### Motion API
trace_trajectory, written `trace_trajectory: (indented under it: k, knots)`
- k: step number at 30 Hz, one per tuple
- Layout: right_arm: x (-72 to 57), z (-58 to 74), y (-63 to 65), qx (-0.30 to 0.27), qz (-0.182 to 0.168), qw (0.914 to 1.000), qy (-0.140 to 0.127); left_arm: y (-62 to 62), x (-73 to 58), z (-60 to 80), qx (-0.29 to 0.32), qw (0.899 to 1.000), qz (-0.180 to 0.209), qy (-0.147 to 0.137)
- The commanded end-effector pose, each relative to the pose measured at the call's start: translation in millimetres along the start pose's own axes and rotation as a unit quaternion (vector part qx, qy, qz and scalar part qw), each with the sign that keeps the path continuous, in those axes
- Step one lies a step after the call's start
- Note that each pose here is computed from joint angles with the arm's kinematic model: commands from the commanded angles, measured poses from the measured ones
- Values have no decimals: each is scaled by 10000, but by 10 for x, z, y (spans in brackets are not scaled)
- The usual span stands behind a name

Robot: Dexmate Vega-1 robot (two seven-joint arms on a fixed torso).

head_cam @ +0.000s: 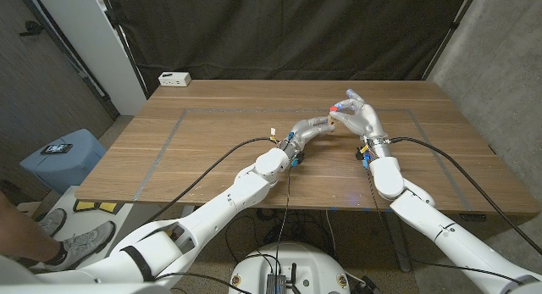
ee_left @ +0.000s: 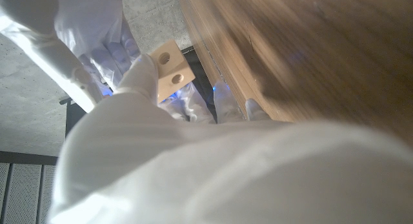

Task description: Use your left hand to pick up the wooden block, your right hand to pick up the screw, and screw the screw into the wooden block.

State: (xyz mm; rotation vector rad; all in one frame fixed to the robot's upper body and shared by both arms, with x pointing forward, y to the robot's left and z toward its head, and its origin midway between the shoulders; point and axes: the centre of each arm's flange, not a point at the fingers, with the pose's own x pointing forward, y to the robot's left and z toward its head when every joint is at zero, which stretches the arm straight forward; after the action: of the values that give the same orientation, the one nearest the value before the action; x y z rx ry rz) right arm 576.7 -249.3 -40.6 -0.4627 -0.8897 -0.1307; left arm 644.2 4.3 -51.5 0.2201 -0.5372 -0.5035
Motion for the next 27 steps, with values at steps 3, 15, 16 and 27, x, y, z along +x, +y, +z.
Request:
trace_trajectory:
  k: [3, 15, 16, 27]
  knots:
    - [-21, 23, -20, 75, -62, 10000, 13, -21, -18, -7, 18, 10000, -32, 11]
    - [-42, 39, -38, 127, -91, 9999, 23, -41, -26, -10, 35, 10000, -58, 13]
    - [-41, 39, -39, 126, -86, 9999, 19, -41, -26, -10, 43, 10000, -58, 13]
    - [-29, 46, -54, 159, -129, 9998, 35, -45, -24, -3, 116, 9999, -72, -6]
